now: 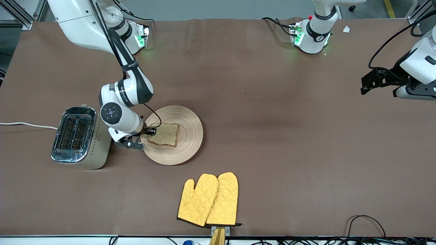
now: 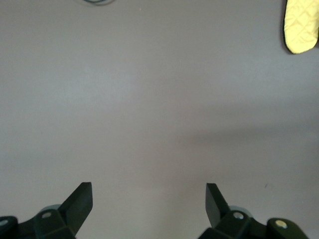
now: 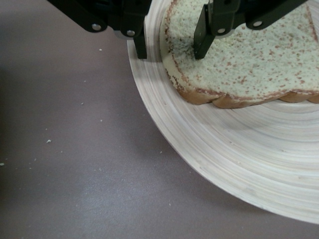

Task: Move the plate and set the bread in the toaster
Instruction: 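Lower the right gripper onto the bread slice while the left gripper retracts, then grasp the bread slice edge with the right gripper and lift it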

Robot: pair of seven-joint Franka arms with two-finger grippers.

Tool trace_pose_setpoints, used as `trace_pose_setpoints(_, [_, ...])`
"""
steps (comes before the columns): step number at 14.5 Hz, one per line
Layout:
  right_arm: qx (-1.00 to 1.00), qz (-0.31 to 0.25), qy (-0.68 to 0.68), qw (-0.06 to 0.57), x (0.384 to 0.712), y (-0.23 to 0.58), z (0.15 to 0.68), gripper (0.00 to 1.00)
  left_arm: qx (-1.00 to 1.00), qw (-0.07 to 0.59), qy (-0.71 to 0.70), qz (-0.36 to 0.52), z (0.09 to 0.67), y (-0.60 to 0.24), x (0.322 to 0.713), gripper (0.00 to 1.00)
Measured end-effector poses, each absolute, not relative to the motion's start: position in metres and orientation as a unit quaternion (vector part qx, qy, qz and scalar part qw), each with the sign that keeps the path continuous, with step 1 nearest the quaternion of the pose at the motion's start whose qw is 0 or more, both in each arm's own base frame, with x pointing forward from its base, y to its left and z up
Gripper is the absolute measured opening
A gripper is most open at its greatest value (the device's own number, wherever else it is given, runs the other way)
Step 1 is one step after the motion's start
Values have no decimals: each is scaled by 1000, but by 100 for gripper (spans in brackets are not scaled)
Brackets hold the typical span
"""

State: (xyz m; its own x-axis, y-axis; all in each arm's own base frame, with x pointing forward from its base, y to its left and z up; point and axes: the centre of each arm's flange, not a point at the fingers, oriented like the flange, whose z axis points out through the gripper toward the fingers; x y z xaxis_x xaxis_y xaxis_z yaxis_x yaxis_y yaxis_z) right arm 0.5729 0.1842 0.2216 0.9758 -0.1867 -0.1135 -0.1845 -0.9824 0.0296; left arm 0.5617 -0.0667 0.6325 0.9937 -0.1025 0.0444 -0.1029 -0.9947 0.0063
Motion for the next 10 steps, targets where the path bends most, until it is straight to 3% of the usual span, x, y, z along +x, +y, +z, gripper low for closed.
trace_pose_setpoints(4, [994,-59,-93,9,573,185,221,44,998,6,-45,38,632,-67,568,100])
trace_pose_setpoints(6, [994,-58,-93,9,573,186,221,39,998,6,-44,39,631,-65,568,100])
trace_pose_setpoints(7, [994,-58,-92,8,573,187,221,34,998,6,-43,39,631,-65,568,100])
trace_pose_setpoints(9, [994,-58,-92,8,572,188,221,14,998,6,-42,39,631,-64,569,100])
trace_pose_setpoints(10, [994,-58,-92,8,572,188,221,14,998,6,-41,39,630,-63,569,100])
